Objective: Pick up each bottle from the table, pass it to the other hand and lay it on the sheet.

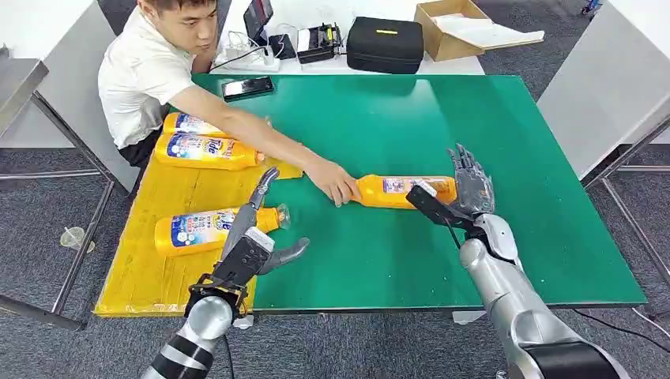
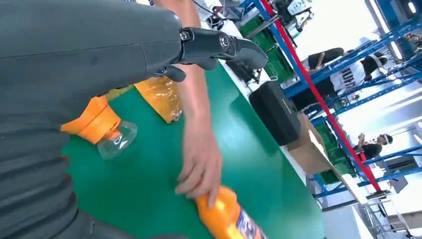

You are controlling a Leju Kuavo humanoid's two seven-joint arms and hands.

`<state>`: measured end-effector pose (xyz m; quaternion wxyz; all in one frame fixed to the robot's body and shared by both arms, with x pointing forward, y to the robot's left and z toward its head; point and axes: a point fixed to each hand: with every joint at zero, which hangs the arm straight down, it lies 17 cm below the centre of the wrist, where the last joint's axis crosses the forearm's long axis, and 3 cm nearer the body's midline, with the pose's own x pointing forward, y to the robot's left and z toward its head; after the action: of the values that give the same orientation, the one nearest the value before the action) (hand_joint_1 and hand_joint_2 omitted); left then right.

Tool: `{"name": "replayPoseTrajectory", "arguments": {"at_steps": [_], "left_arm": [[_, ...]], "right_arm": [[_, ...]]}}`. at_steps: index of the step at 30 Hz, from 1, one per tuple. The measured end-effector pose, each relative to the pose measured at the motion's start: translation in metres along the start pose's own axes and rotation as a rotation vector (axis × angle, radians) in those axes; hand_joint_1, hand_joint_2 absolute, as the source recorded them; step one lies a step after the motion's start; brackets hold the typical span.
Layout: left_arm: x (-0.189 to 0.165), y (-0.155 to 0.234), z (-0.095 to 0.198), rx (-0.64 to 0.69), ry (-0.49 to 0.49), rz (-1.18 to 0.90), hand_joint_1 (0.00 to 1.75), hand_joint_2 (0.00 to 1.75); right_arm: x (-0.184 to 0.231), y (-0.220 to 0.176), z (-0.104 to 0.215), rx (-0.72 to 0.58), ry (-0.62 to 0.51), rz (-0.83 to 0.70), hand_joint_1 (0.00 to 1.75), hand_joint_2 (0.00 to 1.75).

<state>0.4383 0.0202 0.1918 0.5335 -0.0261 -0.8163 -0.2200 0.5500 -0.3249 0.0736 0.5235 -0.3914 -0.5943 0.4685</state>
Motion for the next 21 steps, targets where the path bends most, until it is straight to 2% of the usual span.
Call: {"name": "replayPoseTrajectory", "arguments": {"at_steps": [13, 21], "left_arm": [[-0.001, -0.004, -0.003, -0.002, 0.006, 0.008, 0.00, 1.75], [0.002, -0.007, -0.008, -0.010, -0.004, 0.013, 0.00, 1.75]], "right_arm": [[-0.012, 0.014, -0.003, 0.077, 0.038, 0.013, 0.00, 1.75], [-0.005, 0.046, 0.006, 0.208, 0.026, -0.032, 0.00, 1.75]]}}
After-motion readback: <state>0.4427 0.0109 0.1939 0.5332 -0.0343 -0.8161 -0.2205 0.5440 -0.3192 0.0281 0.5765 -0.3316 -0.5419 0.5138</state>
